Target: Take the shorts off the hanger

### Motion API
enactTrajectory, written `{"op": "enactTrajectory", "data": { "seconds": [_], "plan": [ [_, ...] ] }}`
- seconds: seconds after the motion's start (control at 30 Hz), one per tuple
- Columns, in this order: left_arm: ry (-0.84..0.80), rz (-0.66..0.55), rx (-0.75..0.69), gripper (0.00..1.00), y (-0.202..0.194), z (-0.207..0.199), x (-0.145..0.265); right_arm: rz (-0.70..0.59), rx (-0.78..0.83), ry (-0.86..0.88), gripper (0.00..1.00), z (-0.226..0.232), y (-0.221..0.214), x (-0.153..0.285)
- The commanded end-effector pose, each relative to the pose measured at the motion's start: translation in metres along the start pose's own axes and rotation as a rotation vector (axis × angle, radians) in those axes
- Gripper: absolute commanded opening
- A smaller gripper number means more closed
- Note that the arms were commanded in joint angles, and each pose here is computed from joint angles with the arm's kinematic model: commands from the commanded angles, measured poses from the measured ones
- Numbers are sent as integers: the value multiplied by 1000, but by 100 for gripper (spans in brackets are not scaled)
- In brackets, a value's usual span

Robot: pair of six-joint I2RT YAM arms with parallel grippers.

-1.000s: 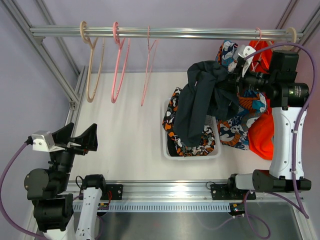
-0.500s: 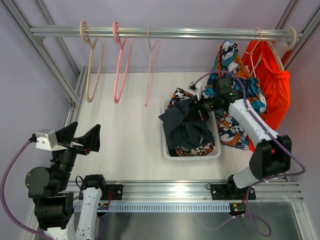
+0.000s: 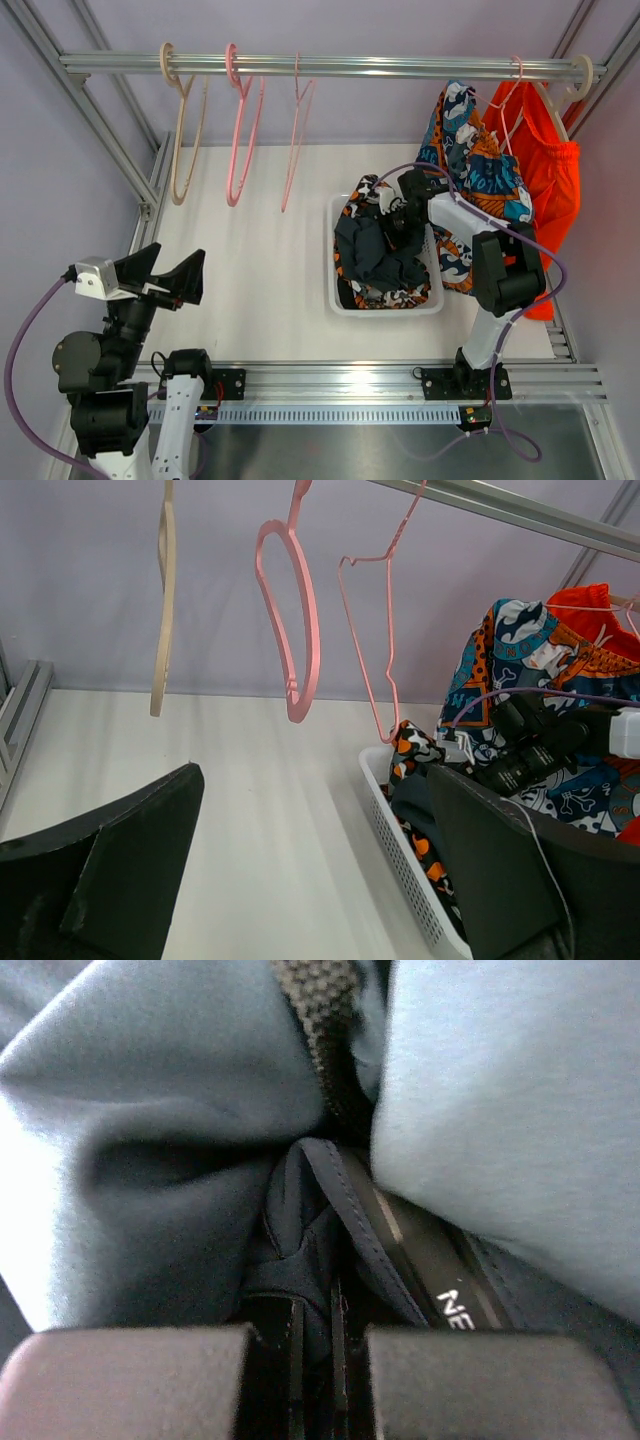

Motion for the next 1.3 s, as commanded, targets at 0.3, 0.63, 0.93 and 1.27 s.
{"op": "enactTrajectory", "data": {
  "seconds": [0.3,0.63,0.93,1.27],
  "plan": [
    [-152,97,86,99,-11,-18,-31,-69,232,-203,44,6,33,77],
    [-164,201,152,99,-42,-6,-46,-314,485,-179,81,79,75,192],
    [-101,301,169,99,-75,15,-46,-613,203,-633,99,49,96,273],
    [28,375,176,99,-112,48,-39,-726,-9,-848,100,34,89,315]
  ]
}}
Point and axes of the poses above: each gripper's point midway between its finger pads, its own x axis back along the fingers, its own z axis along the line the jaws close on, y = z × x, the point moved 1 cm from there along x, back along the fingers, and after that the axes turned 12 degrees about x, right-handed, at the moved point
